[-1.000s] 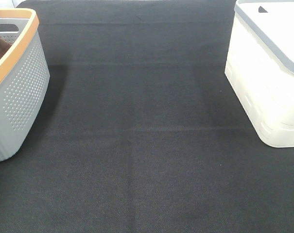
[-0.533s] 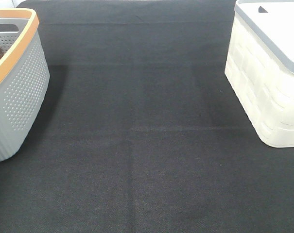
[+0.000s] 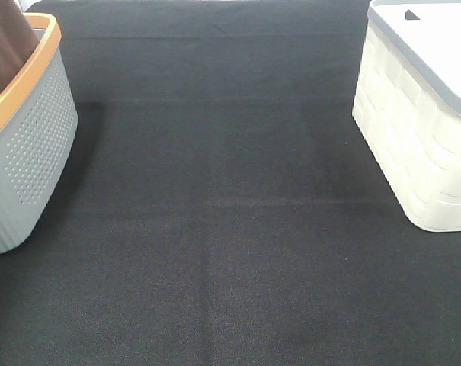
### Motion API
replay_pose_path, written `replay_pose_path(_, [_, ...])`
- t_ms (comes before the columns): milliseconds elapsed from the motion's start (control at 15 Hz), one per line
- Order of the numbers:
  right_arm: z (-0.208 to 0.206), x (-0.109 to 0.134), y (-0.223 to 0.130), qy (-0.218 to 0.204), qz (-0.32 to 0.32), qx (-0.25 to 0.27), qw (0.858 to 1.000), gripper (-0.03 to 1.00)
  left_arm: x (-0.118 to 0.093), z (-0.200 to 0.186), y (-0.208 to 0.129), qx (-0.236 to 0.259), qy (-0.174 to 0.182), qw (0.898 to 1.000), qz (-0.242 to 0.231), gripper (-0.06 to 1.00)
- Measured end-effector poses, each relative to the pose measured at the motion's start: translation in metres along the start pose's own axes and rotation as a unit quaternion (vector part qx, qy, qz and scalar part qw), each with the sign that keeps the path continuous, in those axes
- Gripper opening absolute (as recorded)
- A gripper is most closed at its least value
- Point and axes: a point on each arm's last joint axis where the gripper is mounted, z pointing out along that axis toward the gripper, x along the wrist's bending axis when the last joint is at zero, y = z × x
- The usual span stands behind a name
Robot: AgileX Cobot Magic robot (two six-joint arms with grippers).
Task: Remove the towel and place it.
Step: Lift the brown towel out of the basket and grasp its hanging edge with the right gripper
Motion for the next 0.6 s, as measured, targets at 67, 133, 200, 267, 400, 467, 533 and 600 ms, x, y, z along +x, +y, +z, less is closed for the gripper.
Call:
replay_pose_path(67, [0.0,0.003,-0.001,0.014,0.006,0.003,1.0,0.76,-0.01,-0.003,0.002,-0.016,-0.017,1.0,0.008,0.0])
replay_pose_path(133, [0.0,0.006,-0.001,0.034,0.015,0.007,0.999,0.76,-0.019,-0.003,0.002,-0.027,-0.033,0.999,0.011,0.0])
replay_pose_path(200, [-0.001,0.009,-0.002,0.052,0.022,0.011,0.998,0.76,-0.029,-0.001,0.001,-0.035,-0.049,0.998,0.012,0.0])
replay_pose_path(267, [-0.001,0.013,-0.002,0.069,0.029,0.013,0.997,0.76,-0.041,0.002,-0.002,-0.038,-0.068,0.997,0.02,0.0])
replay_pose_path(400, [0.001,0.02,0.002,0.105,0.028,0.022,0.994,0.76,-0.065,0.006,-0.009,-0.042,-0.101,0.994,0.03,0.0])
replay_pose_path(467, [0.004,0.028,0.008,0.137,0.026,0.032,0.99,0.76,-0.077,0.008,-0.013,-0.043,-0.119,0.991,0.032,0.0])
replay_pose_path(533, [0.008,0.035,0.013,0.168,0.016,0.044,0.985,0.76,-0.088,0.009,-0.017,-0.043,-0.134,0.989,0.035,0.0])
replay_pose_path(600, [0.015,0.045,0.021,0.208,0.005,0.058,0.977,0.76,-0.096,0.009,-0.02,-0.044,-0.145,0.988,0.037,0.0])
